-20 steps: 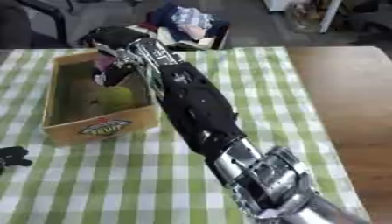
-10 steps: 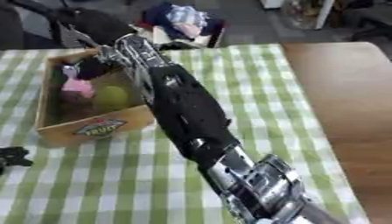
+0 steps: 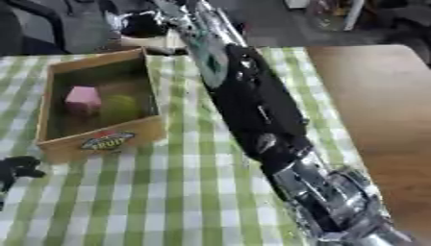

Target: Pick up objects on the table and place them in the box.

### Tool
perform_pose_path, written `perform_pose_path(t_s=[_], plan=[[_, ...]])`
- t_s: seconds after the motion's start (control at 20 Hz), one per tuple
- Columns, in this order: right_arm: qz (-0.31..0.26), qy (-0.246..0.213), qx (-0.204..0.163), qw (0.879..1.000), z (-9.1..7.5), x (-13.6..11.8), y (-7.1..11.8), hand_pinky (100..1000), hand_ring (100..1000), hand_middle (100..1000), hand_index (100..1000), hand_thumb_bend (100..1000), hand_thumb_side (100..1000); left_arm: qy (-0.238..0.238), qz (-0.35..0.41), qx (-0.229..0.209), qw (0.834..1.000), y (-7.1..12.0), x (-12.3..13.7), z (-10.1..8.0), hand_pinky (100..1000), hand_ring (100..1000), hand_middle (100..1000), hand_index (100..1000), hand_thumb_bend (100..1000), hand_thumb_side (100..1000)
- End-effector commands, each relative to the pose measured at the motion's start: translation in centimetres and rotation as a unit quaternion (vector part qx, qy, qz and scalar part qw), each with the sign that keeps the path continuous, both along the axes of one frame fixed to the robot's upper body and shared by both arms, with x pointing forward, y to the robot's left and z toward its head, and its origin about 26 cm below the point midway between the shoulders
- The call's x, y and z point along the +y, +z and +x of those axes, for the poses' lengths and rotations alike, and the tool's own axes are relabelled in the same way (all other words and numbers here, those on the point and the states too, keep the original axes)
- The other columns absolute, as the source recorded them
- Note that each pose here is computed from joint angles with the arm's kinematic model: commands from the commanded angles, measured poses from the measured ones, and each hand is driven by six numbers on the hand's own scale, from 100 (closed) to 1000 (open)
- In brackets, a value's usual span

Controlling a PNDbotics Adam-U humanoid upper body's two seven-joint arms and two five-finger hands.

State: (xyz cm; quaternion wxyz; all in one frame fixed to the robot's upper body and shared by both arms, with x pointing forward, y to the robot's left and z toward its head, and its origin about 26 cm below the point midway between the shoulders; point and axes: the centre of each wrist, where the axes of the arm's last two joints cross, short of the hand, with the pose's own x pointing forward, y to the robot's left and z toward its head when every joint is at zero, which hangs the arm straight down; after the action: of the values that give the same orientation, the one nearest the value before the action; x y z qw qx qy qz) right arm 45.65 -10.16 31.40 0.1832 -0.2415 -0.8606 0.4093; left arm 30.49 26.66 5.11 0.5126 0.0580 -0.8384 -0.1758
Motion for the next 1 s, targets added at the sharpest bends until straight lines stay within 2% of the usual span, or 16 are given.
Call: perform_pose_path(t_s=[0.05, 0.15, 0.5, 0.7, 1.0], plan=[[0.067, 0.006, -0.024, 0.997, -1.6, -3.1, 2.9, 541, 664, 799, 907, 100, 305, 0.01, 0.006, -0.013, 1.0, 0.8, 0.7, 0.0, 866, 616, 646, 748, 100, 925], [0.09, 0.009, -0.021, 0.996, -2.3, -4.5, 3.0, 506, 635, 782, 889, 100, 317, 0.012, 0.005, -0.014, 1.0, 0.8, 0.7, 0.0, 866, 616, 646, 747, 100, 923], [0.154, 0.026, 0.005, 0.988, -4.6, -8.3, 1.7, 532, 651, 787, 894, 100, 402, 0.019, 0.001, -0.019, 1.0, 1.0, 0.9, 0.0, 865, 618, 650, 747, 100, 916], [0.194, 0.027, 0.025, 0.98, -5.9, -10.4, -0.3, 533, 648, 779, 884, 100, 448, 0.025, -0.003, -0.021, 0.999, 1.1, 1.0, 0.0, 864, 619, 650, 746, 100, 916], [0.261, 0.028, 0.063, 0.963, -7.6, -12.9, -4.7, 540, 646, 771, 858, 100, 528, 0.029, -0.004, -0.016, 0.999, 0.9, 1.1, -0.1, 864, 618, 650, 745, 100, 917]])
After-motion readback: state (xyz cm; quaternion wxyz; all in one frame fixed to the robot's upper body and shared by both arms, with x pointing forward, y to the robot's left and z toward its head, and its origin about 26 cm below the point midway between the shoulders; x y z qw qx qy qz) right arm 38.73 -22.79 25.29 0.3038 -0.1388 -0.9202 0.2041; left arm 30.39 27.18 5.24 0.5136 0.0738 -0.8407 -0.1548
